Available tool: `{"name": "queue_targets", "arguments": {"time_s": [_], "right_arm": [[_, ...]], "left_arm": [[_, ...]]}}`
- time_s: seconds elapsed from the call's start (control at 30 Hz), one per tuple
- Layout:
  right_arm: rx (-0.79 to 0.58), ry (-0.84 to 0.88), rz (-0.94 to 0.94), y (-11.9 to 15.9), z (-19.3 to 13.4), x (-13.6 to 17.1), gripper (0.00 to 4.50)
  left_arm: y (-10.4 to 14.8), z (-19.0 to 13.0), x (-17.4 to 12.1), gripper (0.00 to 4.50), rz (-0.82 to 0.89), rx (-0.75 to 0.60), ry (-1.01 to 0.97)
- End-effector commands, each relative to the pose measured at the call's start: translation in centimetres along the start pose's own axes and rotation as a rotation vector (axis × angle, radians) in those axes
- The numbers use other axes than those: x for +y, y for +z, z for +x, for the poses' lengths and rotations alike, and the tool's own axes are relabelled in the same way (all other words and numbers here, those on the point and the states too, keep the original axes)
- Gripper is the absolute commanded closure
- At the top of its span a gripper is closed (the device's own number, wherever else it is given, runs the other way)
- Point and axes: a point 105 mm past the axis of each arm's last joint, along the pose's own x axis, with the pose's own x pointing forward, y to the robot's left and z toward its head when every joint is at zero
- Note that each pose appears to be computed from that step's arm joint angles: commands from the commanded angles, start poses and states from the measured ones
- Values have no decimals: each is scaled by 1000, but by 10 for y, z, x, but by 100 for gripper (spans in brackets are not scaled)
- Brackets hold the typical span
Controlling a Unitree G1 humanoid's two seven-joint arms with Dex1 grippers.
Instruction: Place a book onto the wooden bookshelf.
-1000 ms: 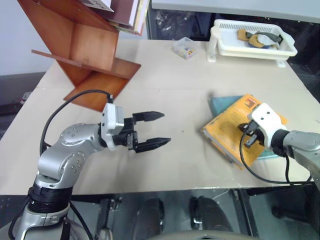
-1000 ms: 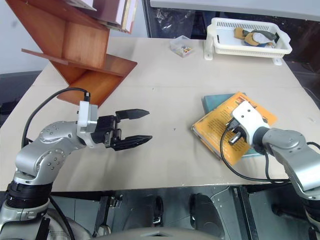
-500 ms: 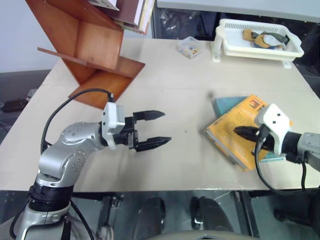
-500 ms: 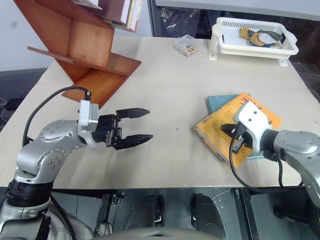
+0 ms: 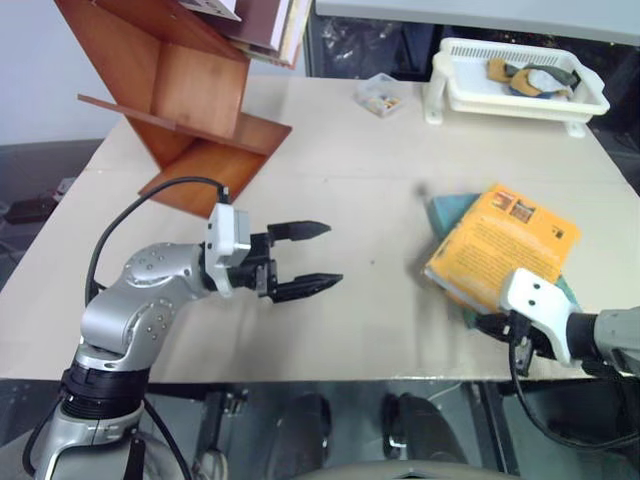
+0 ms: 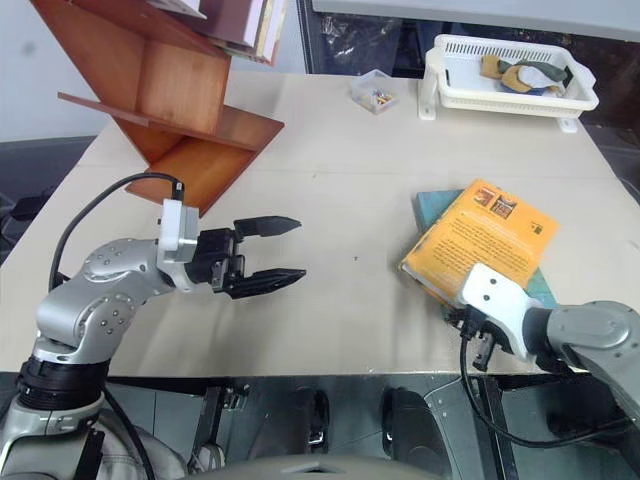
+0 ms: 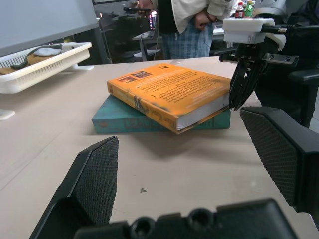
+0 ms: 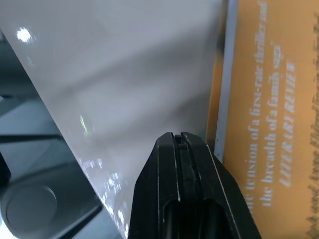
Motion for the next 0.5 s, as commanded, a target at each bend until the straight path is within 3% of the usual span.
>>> {"name": "queue_targets", "arguments": {"time_s": [0.03,0.13,0.2,0.37,0.5], "right_arm": [[-51,-65,23,7,-20,-8,443],[-230,-40,124,28,-38,-5,443],[-277,-136,159,33,-50,-21,443],[-114,-561,214,1,-65,-95,443],[-44,-697,241,-15,-73,-130,443]], "left_arm": [[6,2,-2,0,37,-13,-18],[5,2,-1,0,37,-16,-19],[5,3,-1,0,36,-19,-21],[5,6,-1,0,38,-30,-22],[6,6,-1,0,41,-33,-16]]}}
